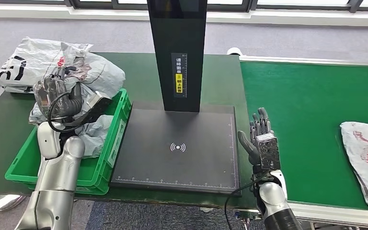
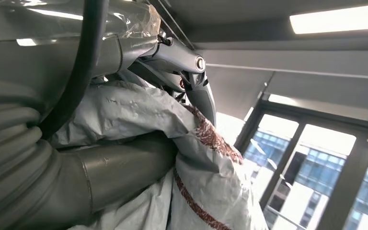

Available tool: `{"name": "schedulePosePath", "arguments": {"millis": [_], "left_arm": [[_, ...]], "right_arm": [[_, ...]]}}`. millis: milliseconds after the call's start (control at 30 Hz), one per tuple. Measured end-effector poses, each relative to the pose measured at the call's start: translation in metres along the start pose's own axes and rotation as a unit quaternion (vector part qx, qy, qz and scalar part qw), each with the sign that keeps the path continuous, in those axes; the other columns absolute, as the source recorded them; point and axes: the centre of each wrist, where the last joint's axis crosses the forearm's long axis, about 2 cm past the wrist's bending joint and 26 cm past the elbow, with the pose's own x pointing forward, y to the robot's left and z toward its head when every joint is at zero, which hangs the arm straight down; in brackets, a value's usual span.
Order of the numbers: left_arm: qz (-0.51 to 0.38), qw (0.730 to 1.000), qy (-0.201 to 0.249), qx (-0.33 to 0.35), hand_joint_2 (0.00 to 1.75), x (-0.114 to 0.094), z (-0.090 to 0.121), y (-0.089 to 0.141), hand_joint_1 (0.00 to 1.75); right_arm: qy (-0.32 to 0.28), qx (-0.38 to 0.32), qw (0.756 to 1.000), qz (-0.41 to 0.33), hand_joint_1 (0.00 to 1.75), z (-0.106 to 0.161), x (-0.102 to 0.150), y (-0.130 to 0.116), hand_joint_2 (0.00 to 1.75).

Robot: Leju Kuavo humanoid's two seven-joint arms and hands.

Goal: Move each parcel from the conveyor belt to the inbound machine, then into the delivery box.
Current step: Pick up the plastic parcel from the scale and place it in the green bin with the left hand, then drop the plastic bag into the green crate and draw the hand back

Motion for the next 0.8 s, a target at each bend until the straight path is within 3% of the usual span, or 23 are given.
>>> {"name": "schedulePosePath", "arguments": {"millis": [233,500,633,700,733,800], "left_arm": [[-0.089,0.995,0.041,-0.004,1.75,-0.035,0.015,0.013,1.75],[-0.110,0.991,0.076,-0.006,1.75,-0.051,0.023,0.018,1.75],[-0.146,0.981,0.128,-0.023,1.75,-0.064,0.029,0.017,1.75],[-0.165,0.972,0.154,-0.067,1.75,-0.075,0.036,0.011,1.75],[-0.172,0.966,0.165,-0.100,1.75,-0.079,0.039,0.007,1.69],[-0.183,0.948,0.184,-0.186,0.87,-0.086,0.045,-0.003,0.82]], "right_arm": [[0.011,-0.002,1.000,-0.005,0.00,0.007,-0.004,0.000,1.75],[0.013,-0.001,1.000,-0.005,0.00,0.009,-0.005,0.000,1.75],[0.014,0.002,1.000,-0.007,0.00,0.009,-0.005,0.000,1.75],[0.014,0.002,1.000,-0.007,0.00,0.009,-0.004,0.000,1.75],[0.013,0.003,1.000,-0.007,0.00,0.008,-0.004,-0.001,1.75],[0.012,0.007,1.000,-0.006,0.00,0.007,-0.003,-0.003,1.75]]}}
